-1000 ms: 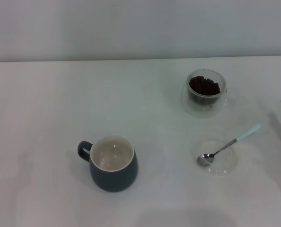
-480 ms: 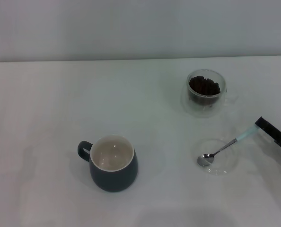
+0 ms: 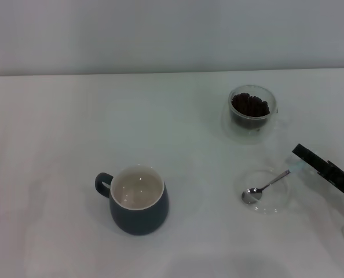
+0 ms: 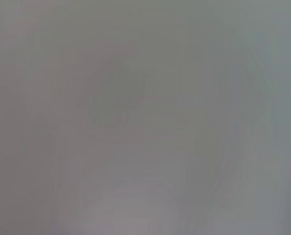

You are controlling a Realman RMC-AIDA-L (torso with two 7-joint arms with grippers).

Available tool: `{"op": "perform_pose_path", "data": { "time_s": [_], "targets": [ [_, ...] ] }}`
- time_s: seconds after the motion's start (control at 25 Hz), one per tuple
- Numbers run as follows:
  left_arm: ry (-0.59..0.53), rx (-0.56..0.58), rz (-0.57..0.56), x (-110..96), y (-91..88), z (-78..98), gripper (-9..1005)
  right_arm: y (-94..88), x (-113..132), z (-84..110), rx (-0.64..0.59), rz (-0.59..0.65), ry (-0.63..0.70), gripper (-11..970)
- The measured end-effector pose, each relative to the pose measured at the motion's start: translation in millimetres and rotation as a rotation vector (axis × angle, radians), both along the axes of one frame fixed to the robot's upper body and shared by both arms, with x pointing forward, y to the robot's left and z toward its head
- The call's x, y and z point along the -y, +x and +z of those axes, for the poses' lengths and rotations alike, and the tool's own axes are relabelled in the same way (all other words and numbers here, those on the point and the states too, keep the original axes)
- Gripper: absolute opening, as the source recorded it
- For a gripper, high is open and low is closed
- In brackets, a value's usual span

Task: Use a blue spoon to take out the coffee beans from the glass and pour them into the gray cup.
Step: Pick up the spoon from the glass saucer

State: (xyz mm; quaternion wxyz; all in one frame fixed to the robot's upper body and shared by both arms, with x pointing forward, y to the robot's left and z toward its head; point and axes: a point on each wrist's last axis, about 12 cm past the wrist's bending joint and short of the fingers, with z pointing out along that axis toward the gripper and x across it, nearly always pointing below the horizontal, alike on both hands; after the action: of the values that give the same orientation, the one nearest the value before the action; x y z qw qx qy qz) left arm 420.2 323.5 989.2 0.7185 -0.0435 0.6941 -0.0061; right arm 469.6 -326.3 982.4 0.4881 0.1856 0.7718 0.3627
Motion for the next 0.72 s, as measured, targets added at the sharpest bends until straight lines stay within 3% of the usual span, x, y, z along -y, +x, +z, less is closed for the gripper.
{"op": "perform_pose_path", "data": {
  "time_s": [0.4, 0.64, 0.72],
  "targets": [
    [0.005, 0.001, 0.005, -1.8, 0.8, 0.4, 862, 2.5, 0.2, -0.6, -0.01, -0.011, -0.002, 585],
    [0.005, 0.004, 0.004, -1.4, 2.2, 1.0, 861, 5.8, -1.8, -1.0, -0.023, -0.005, -0.001, 384],
    [0.006, 0.005, 0.003, -1.5, 2.5, 1.1, 861, 6.1, -2.2, -0.9, -0.023, -0.004, -0.001, 366]
  ]
}}
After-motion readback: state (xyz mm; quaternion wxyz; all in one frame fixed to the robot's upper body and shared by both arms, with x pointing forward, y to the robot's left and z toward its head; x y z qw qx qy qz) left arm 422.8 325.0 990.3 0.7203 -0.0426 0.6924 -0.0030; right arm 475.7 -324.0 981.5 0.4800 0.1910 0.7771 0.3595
